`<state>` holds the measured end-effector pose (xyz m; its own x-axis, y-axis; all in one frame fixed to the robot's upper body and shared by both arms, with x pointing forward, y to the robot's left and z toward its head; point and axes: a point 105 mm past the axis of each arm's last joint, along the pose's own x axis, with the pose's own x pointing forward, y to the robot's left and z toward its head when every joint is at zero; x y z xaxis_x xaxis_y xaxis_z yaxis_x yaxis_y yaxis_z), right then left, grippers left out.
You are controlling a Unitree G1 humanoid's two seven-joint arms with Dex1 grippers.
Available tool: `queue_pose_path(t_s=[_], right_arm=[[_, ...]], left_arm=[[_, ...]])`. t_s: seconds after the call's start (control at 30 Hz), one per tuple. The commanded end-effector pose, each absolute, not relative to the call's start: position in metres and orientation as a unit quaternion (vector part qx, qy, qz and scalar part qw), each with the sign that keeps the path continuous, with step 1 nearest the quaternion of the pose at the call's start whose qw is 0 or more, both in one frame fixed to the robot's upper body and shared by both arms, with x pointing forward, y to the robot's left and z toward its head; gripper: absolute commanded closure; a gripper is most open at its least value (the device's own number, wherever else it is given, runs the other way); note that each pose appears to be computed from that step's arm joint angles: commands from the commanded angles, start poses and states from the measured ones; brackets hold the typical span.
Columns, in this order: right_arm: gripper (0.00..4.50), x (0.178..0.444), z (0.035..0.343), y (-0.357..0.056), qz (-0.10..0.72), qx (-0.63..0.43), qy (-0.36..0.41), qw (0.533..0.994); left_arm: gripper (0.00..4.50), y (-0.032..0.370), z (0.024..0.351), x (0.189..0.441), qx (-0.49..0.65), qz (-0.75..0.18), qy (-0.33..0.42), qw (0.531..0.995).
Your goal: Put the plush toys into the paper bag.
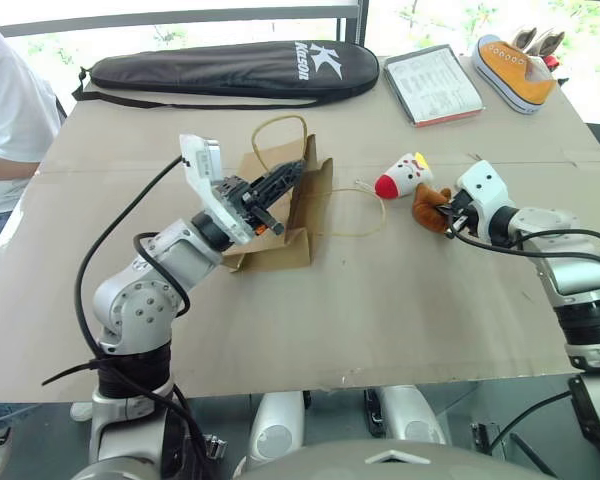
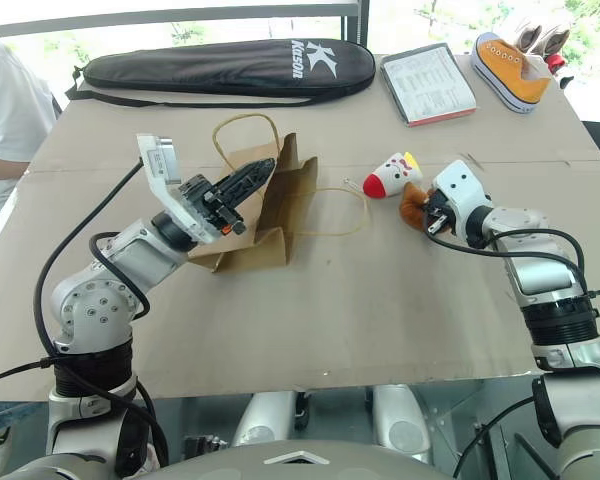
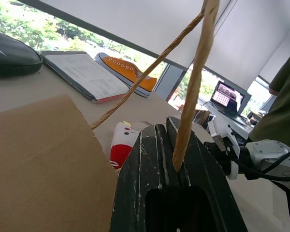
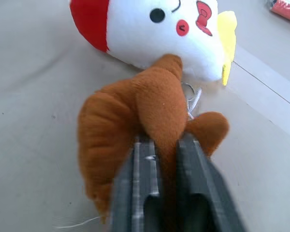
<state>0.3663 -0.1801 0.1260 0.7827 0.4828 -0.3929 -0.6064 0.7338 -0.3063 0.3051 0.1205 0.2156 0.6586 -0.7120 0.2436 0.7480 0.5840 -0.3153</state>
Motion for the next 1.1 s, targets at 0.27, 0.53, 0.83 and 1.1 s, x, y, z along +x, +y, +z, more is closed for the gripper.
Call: queue_pose_path(t_s=[0.27,0.53,0.83,1.1], right_arm=[[4.47,0.292,0.217,-0.081,0.512,-0.07,-0.053,0.854],[4.47,0.312,0.216,-0.064,0.521,-0.146,-0.053,0.839],[4.47,0.316,0.23,-0.175,0.389,-0.187,-0.004,0.902],[4.47,0.323,0.242,-0.083,0.447,-0.087,-0.097,0.885]], left_arm=[[4.5,0.115,0.223,0.288,-0.237,-0.467,-0.047,0.85],[4.5,0.113,0.222,0.293,-0.221,-0.483,-0.042,0.846],[4.5,0.124,0.213,0.294,-0.215,-0.474,-0.042,0.853],[4.5,0.12,0.211,0.295,-0.225,-0.479,-0.042,0.848]])
